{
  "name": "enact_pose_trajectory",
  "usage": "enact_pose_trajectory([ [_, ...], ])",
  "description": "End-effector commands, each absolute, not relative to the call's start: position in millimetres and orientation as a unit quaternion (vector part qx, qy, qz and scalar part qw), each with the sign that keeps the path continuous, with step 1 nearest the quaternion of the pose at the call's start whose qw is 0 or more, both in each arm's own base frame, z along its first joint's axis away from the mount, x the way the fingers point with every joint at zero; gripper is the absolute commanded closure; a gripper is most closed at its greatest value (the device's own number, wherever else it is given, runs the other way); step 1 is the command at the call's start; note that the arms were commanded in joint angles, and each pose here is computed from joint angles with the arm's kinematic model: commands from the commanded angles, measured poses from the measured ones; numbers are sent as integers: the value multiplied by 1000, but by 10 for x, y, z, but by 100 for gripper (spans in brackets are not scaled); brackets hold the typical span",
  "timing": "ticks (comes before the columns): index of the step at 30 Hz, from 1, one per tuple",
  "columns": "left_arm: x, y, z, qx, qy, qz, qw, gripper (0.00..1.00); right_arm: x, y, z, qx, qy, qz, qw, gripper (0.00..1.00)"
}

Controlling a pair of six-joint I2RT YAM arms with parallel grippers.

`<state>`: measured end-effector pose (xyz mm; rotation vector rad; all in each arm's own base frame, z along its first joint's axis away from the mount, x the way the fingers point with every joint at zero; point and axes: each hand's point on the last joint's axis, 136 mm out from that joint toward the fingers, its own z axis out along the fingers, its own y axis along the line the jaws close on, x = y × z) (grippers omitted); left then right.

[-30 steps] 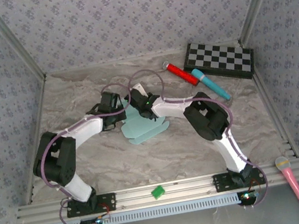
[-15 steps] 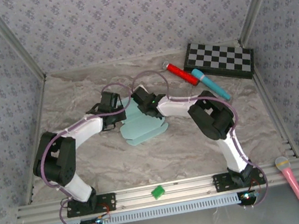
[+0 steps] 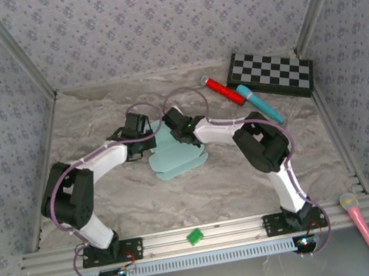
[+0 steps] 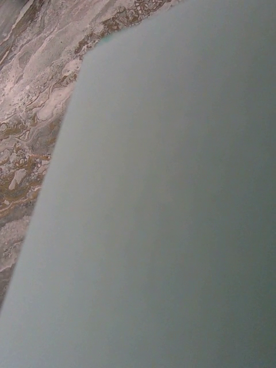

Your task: Fold the paper box

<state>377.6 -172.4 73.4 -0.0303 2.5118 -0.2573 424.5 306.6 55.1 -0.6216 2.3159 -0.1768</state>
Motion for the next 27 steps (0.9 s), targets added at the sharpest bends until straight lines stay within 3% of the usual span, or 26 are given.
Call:
enact_pose_trajectory([
  [1,3898,-1880,989,1,937,-125,327,100,4267,2765,459,-229,905,-134,333,74],
  [17,3905,-1934,1027,9,936,-136,326,100,4358,2463,386,-162,896,-258,324,74],
  [27,3906,-1947,935,5,938,-139,318,100,4362,2513,320,-145,899,-252,327,76],
])
